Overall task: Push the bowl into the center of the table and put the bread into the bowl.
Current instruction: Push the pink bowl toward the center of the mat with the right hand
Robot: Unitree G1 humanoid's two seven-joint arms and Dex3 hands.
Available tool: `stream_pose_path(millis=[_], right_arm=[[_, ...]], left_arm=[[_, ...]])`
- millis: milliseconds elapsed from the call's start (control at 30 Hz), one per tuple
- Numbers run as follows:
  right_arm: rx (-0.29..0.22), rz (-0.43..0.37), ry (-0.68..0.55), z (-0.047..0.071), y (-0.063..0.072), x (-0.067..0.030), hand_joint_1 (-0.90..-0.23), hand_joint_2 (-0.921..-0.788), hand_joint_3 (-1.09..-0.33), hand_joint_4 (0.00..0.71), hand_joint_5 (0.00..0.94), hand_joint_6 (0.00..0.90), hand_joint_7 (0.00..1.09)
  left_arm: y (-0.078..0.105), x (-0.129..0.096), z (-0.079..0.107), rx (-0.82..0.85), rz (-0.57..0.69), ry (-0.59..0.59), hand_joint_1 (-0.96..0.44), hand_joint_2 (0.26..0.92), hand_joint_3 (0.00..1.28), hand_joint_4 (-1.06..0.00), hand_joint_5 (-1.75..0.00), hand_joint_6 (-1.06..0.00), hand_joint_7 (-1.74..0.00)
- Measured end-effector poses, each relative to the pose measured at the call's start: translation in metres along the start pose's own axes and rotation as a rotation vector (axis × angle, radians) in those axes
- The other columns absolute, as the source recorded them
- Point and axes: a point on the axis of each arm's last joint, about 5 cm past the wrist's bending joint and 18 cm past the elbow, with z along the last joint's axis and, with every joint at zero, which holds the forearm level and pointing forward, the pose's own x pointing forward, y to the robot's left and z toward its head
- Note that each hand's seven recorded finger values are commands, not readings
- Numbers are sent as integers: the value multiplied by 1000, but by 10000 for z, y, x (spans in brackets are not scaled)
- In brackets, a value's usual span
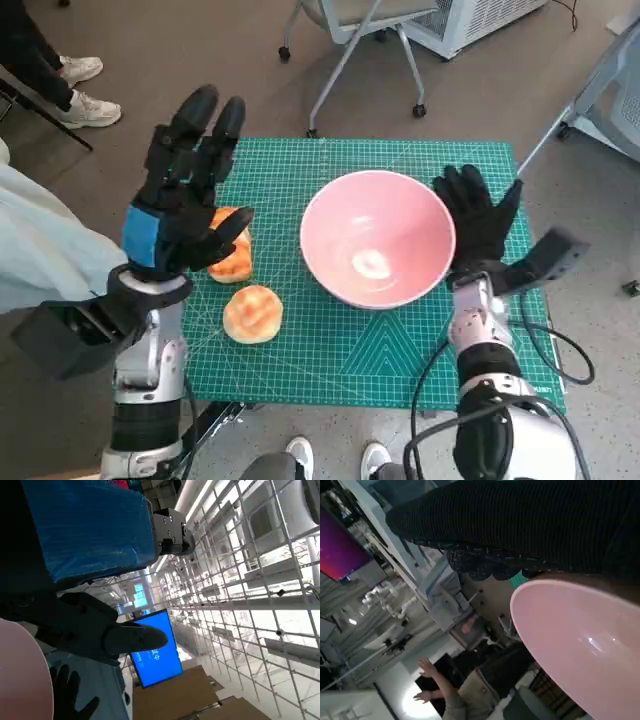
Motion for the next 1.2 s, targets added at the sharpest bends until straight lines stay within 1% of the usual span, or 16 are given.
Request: stream_pose_path(millis=[200, 333, 433, 533, 667, 833, 933, 1033, 1133, 1200], right_arm=[[6, 18, 10, -25, 65, 17, -573, -921, -775, 102, 0, 185, 127], [4, 29, 16, -39, 94, 23, -578, -921, -768, 98, 0, 184, 120], [-2, 35, 18, -40, 99, 24, -591, -921, -748, 99, 1, 191, 118], [-22, 45, 19, -28, 96, 27, -596, -921, -738, 100, 1, 196, 116], [-97, 71, -8, 32, 91, 40, -596, -921, -745, 103, 3, 200, 113], [-225, 132, -96, 163, 101, 65, -608, -921, -748, 105, 3, 204, 112], [-306, 201, -172, 264, 118, 78, -621, -921, -748, 110, 5, 207, 113], [-375, 284, -271, 377, 160, 90, -638, -921, -744, 128, 12, 209, 115], [-436, 373, -370, 484, 222, 94, -649, -921, -737, 143, 18, 213, 119], [-467, 425, -424, 545, 266, 94, -652, -921, -732, 152, 20, 216, 123]], left_arm=[[15, -27, -1, 16, 8, 12, -442, 921, 359, -153, -8, -12, -397], [16, -36, -1, 27, 11, 17, -442, 921, 359, -154, -7, -14, -394], [16, -43, -2, 28, 13, 17, -444, 921, 358, -154, -7, -15, -391], [16, -52, -4, 28, 16, 18, -446, 921, 358, -153, -6, -16, -387], [16, -58, -6, 28, 18, 20, -447, 921, 358, -153, -5, -18, -384], [11, -58, -8, 26, 19, 19, -447, 921, 360, -154, -5, -20, -381], [-3, -56, -15, 21, 22, 19, -445, 921, 361, -154, -5, -21, -380], [-32, -49, -28, 9, 23, 18, -443, 921, 364, -154, -4, -17, -378], [-60, -36, -39, -2, 20, 15, -442, 921, 366, -153, -3, -16, -378], [-75, -21, -44, -10, 17, 11, -441, 921, 367, -154, -3, -18, -379]])
